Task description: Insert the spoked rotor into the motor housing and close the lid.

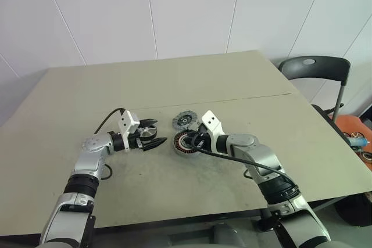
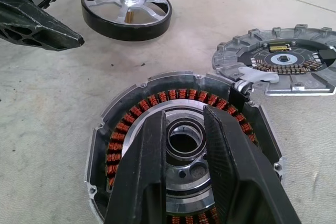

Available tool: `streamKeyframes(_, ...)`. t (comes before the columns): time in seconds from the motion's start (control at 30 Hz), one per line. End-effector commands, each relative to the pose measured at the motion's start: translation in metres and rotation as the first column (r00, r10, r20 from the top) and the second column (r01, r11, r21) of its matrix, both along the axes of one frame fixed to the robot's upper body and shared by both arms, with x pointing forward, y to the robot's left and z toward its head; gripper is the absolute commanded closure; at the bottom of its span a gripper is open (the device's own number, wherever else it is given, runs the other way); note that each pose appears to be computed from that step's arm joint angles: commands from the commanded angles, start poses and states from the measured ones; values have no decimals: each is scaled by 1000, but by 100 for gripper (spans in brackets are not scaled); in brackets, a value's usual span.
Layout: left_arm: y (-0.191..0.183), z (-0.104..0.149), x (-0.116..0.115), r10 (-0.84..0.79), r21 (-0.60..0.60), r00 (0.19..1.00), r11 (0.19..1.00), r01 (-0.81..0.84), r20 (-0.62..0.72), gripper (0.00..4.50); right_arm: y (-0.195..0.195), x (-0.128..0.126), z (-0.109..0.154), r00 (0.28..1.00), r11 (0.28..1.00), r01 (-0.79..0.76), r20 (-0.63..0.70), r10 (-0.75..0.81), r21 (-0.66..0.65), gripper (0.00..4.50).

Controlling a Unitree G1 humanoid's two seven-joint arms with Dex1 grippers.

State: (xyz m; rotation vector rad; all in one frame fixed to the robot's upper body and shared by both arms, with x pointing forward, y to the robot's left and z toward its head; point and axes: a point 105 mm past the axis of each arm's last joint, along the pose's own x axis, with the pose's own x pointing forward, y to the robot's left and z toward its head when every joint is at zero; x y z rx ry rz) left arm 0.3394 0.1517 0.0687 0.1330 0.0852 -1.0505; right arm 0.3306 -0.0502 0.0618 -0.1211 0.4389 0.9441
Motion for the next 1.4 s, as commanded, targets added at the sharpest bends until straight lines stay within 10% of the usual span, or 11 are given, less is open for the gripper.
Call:
streamKeyframes(0.03, 2, 10, 4, 6, -1, 999, 1000, -6, 51, 0, 5, 3, 13, 999, 1000, -11, 40, 10, 22, 383)
streamKeyframes(0.23, 2, 7, 5, 7, 1, 999, 1000, -7, 49, 0, 5, 4, 17, 999, 998, -1, 46, -2, 56, 162)
streamKeyframes(0.47, -2, 6, 6, 1, -2, 999, 1000, -1, 47, 0, 8, 13, 37, 996, 983, 44, 75, -58, 178, 162)
streamKeyframes(0.8, -4, 8, 8, -2, -5, 999, 1000, 2, 52, 0, 13, -4, 10, 996, 998, -43, 77, 40, 47, 449)
streamKeyframes(1.4, -7, 11, 9, -7, -1, 998, 1000, 7, 60, 0, -7, 15, 3, 994, 996, 78, 83, -74, -36, 449)
